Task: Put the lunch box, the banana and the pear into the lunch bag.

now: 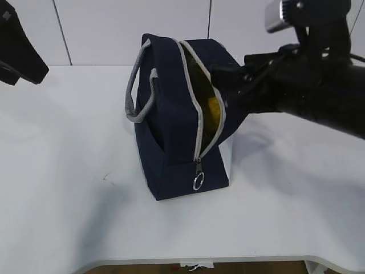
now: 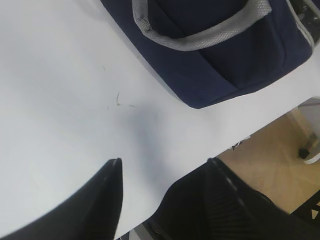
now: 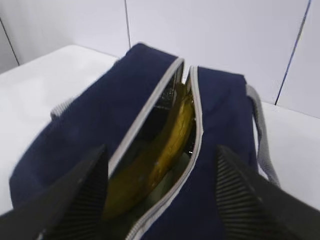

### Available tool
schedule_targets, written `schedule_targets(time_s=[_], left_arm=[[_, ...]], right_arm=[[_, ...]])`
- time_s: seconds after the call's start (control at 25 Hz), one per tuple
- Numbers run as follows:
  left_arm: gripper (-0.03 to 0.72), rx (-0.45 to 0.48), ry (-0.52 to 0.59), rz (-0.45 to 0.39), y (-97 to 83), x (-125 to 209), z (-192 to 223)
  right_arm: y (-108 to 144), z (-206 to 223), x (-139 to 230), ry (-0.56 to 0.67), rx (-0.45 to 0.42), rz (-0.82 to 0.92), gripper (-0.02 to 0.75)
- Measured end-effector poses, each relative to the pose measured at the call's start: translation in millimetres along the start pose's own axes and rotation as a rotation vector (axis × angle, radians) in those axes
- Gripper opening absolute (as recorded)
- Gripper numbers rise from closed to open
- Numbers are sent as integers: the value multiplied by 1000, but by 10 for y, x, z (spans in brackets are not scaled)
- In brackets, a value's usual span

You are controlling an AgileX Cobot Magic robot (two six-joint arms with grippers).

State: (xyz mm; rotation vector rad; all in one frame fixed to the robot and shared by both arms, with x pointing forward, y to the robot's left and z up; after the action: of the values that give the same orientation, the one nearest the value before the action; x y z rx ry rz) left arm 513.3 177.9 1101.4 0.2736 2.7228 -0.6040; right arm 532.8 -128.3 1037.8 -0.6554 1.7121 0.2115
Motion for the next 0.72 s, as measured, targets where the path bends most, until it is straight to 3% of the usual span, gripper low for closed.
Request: schedule_targets(time_s=[0.24,0.44,0.64,0.72], left_arm=[[391,0,0,0,0,0,0],[384,0,0,0,0,0,0],[383,0,0,-2,0,0,0],[383,0,0,-2,0,0,0]], right_arm=[[137,57,479,-37,-15,-63,502],[208,-18,782,-18,-24,-66,438],[273,-29,953,15,-53,-68,412],[327,-58,915,-32,-86,-103,410]])
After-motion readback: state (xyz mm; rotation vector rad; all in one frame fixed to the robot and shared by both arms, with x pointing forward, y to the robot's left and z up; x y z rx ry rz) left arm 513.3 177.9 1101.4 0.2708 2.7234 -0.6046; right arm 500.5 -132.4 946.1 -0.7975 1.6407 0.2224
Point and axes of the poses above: a point on each arm's last joint axis where the gripper is mounted, z pointing out along that axis toward the gripper, y along the wrist's bending axis when the last joint is at zero, x = y × z, the point moved 5 cm from there along z, pointing out along that axis toward the gripper, and after that the axes turned 11 degrees about -z, right-handed, at the moved point
